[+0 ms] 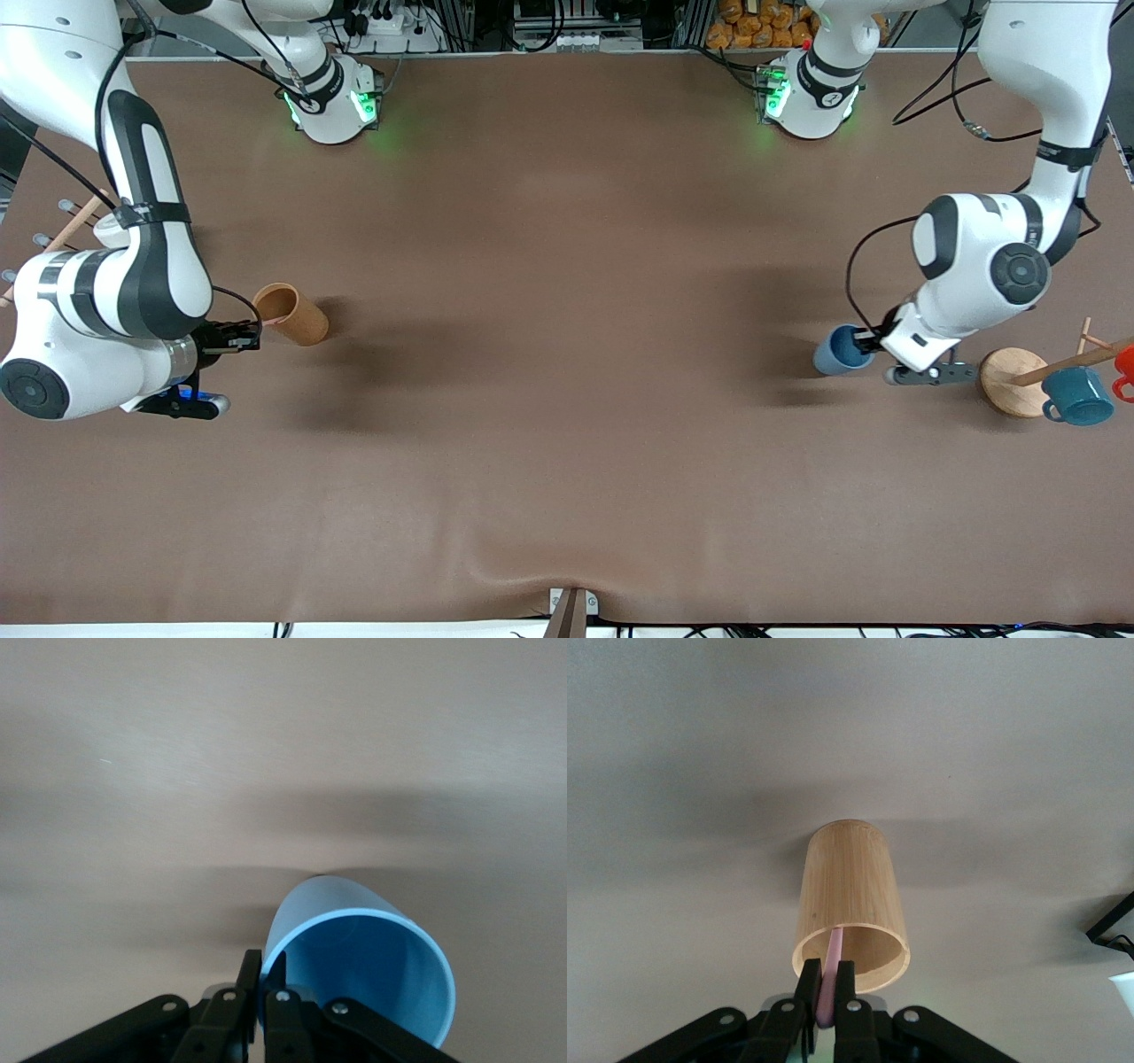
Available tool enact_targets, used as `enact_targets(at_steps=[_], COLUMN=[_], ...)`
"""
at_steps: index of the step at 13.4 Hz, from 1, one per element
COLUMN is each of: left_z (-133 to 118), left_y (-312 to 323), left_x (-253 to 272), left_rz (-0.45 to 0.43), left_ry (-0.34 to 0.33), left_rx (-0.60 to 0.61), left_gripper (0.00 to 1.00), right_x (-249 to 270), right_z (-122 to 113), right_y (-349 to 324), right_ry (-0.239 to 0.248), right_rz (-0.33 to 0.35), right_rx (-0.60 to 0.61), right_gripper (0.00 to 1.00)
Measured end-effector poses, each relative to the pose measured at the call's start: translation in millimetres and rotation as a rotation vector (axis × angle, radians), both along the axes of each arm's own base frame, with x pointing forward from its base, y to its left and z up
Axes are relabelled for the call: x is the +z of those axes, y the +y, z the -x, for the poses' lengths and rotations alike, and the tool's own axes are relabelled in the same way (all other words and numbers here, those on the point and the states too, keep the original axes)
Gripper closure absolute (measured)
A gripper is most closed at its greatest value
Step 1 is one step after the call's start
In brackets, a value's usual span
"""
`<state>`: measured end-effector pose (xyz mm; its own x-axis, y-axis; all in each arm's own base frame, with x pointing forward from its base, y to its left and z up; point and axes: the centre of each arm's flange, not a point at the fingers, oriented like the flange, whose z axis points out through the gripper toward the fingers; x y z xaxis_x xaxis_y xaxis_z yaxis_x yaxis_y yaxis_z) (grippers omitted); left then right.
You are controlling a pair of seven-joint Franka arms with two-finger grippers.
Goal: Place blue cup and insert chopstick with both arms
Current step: 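Grasp the blue cup with the left gripper while the right gripper grasps the chopstick, then carry the blue cup to mid-table while the right gripper lifts the chopstick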
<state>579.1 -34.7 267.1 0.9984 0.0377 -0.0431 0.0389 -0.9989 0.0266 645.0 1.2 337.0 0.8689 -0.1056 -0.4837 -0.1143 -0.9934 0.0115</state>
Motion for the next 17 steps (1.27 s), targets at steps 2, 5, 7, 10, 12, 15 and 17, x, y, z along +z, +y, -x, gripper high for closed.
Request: enact_targets(at_steps=[2, 5, 7, 10, 12, 15, 17], left_z=[7.5, 24.9, 40.3, 62.6, 80.1, 103.2, 113.2], left_y=[-45.6, -122.0, -170.6, -229.3, -268.5, -323.3, -351.7], left_x=[13.5, 31.9, 38.5, 45.7, 46.6, 44.4, 39.7], left_rz=[0.012, 0.03, 0.043, 0.05, 0.049, 0.052, 0.043], left_ry=[0.019, 0.027, 0.034, 0.039, 0.047, 0.062, 0.06], left_rx=[0.033, 0.104, 0.165, 0.236, 0.28, 0.333, 0.365], left_gripper=[0.95, 0.95, 0.95, 0.95, 0.95, 0.95, 0.95], right_x=[2.8, 20.1, 45.4, 91.2, 118.3, 163.9, 189.9], right_z=[-0.3, 0.5, 1.1, 3.3, 4.8, 10.0, 15.7], right_y=[0.1, 1.9, 4.5, 9.4, 13.7, 21.3, 27.7], right_ry=[-0.001, 0.021, 0.04, 0.051, 0.046, 0.015, -0.019], right_rz=[0.0, -0.001, -0.003, -0.003, -0.004, 0.006, 0.017], right_rx=[0.0, 0.006, 0.013, 0.025, 0.035, 0.052, 0.065], right_gripper=[0.9, 0.9, 0.9, 0.9, 0.9, 0.9, 0.9])
